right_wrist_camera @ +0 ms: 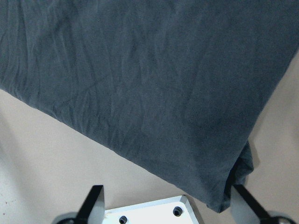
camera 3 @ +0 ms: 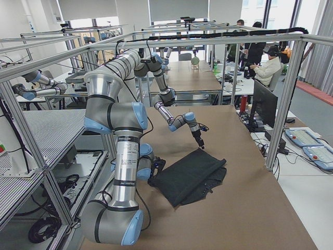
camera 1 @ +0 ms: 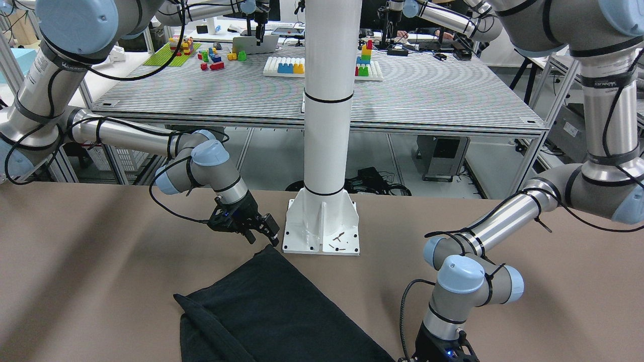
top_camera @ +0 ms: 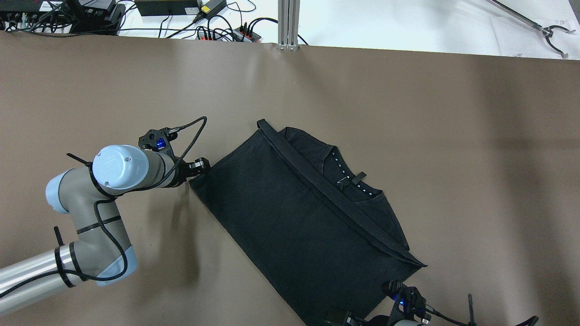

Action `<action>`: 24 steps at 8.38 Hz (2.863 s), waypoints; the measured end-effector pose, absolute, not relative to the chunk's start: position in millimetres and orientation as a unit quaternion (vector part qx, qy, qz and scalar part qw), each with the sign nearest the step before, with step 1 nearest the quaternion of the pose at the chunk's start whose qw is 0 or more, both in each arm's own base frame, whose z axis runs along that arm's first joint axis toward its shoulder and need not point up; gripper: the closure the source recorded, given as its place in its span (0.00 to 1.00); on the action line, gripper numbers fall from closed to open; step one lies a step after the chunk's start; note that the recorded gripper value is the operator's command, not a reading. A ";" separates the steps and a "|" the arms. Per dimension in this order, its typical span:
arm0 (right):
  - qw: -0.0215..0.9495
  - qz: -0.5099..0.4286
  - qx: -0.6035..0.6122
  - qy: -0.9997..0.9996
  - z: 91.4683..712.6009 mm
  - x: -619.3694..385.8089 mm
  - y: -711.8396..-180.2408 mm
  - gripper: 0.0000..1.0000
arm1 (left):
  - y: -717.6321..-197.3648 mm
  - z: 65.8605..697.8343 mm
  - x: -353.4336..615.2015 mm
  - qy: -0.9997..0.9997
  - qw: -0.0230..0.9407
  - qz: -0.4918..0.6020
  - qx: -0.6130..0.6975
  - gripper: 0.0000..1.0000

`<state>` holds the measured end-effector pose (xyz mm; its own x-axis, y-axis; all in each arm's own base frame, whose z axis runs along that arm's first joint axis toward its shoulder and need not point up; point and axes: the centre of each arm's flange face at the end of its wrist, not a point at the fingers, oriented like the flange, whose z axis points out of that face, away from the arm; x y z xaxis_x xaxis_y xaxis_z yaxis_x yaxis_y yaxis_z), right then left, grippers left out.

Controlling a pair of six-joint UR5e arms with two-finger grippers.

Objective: Fold clothes

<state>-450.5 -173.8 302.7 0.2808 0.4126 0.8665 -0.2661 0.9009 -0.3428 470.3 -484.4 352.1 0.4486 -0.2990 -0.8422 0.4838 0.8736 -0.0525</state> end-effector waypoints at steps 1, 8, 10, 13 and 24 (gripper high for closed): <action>0.798 0.214 -0.064 -0.560 303.9 -450.8 -174.9 0.05 | -481.4 352.7 476.5 0.471 0.847 -0.229 0.097 0.61; 0.796 0.234 -0.029 -0.557 311.0 -455.9 -180.9 0.05 | -506.3 353.8 459.7 0.460 0.854 -0.212 0.120 1.00; 0.796 0.235 -0.029 -0.558 310.8 -455.9 -181.0 0.05 | -577.0 341.0 464.1 0.440 0.860 -0.218 0.141 1.00; 0.791 0.246 -0.011 -0.560 309.8 -455.0 -185.0 0.05 | -718.1 229.1 531.6 0.408 0.864 -0.256 0.150 1.00; 0.889 0.015 0.256 -0.379 242.8 -509.6 -220.4 0.05 | -683.8 288.7 482.9 0.451 0.828 -0.259 0.209 0.06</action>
